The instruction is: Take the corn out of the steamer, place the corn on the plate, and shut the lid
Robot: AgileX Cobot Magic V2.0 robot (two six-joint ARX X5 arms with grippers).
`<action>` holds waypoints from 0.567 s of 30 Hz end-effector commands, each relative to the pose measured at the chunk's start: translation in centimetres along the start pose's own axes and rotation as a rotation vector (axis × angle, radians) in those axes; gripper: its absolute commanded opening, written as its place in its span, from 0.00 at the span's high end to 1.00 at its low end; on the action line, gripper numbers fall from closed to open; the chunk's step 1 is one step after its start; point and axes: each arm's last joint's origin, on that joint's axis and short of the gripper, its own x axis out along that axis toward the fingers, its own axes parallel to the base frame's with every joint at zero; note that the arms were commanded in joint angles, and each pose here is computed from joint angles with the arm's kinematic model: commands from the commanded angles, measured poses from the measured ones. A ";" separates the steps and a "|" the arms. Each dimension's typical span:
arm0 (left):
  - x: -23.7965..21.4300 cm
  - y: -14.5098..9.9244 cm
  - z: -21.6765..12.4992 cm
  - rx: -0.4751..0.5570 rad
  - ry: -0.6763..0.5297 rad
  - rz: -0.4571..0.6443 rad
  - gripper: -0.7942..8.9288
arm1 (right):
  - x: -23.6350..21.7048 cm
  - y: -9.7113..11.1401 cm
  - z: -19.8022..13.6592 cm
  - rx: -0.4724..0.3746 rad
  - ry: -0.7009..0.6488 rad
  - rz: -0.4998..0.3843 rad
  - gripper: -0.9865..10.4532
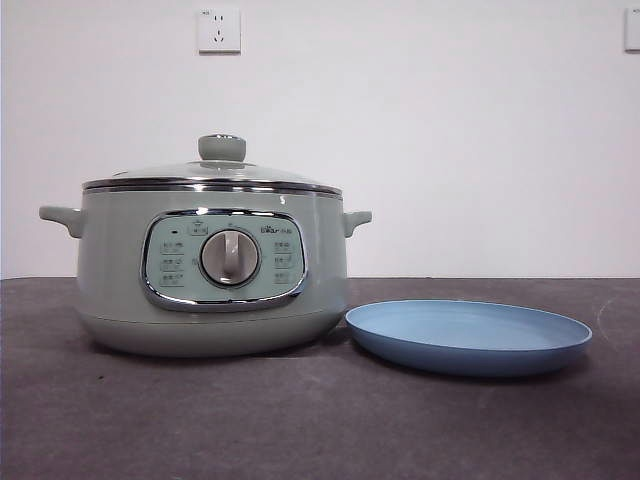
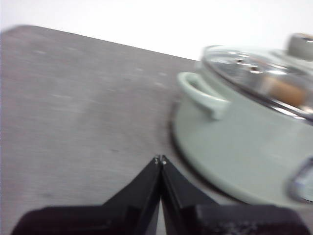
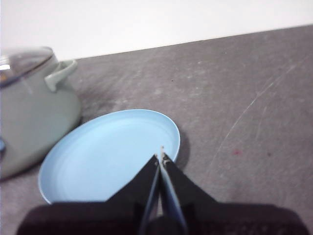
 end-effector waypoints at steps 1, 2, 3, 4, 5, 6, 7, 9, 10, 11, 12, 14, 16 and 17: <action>-0.3 -0.5 0.8 -0.050 -0.002 -0.067 0.93 | -0.3 0.2 1.0 0.100 -0.038 0.011 0.92; -0.5 -0.6 1.2 -0.054 -0.004 -0.070 0.93 | -0.4 0.4 1.5 0.098 -0.050 0.015 0.92; -0.8 -0.8 1.7 -0.053 -0.006 -0.069 0.93 | -0.7 0.5 2.2 0.096 -0.065 0.018 0.92; -1.0 -0.9 2.2 -0.052 -0.009 -0.070 0.93 | -0.8 0.6 2.8 0.094 -0.077 0.020 0.92; -1.3 -1.1 2.6 -0.051 -0.014 -0.071 0.93 | -1.0 0.8 3.4 0.093 -0.085 0.023 0.92; -1.6 -1.3 3.2 -0.049 -0.020 -0.073 0.93 | -1.2 0.9 4.1 0.091 -0.094 0.029 0.92; -1.9 -1.5 3.8 -0.048 -0.028 -0.076 0.93 | -1.3 1.2 4.9 0.089 -0.097 0.048 0.92; -2.5 -2.0 4.9 -0.043 -0.037 -0.100 0.93 | -1.5 1.5 6.3 0.085 -0.095 0.081 0.92; -2.7 -2.3 5.5 -0.040 -0.037 -0.122 0.93 | -1.5 1.7 7.0 0.085 -0.090 0.094 0.92; -3.0 -2.5 6.0 -0.038 -0.036 -0.143 0.93 | -1.5 1.9 7.7 0.081 -0.085 0.109 0.92; -3.3 -2.8 6.6 -0.035 -0.029 -0.164 0.93 | -1.4 2.1 8.5 0.078 -0.072 0.130 0.92; -3.8 -3.3 7.7 -0.030 -0.009 -0.196 0.93 | -1.3 2.4 9.9 0.064 -0.028 0.170 0.92; -4.3 -3.8 8.9 -0.016 0.011 -0.228 0.93 | -1.0 2.8 11.4 0.026 0.039 0.215 0.92; -4.5 -4.0 9.5 -0.009 0.020 -0.242 0.93 | -0.8 3.0 12.1 0.009 0.071 0.235 0.92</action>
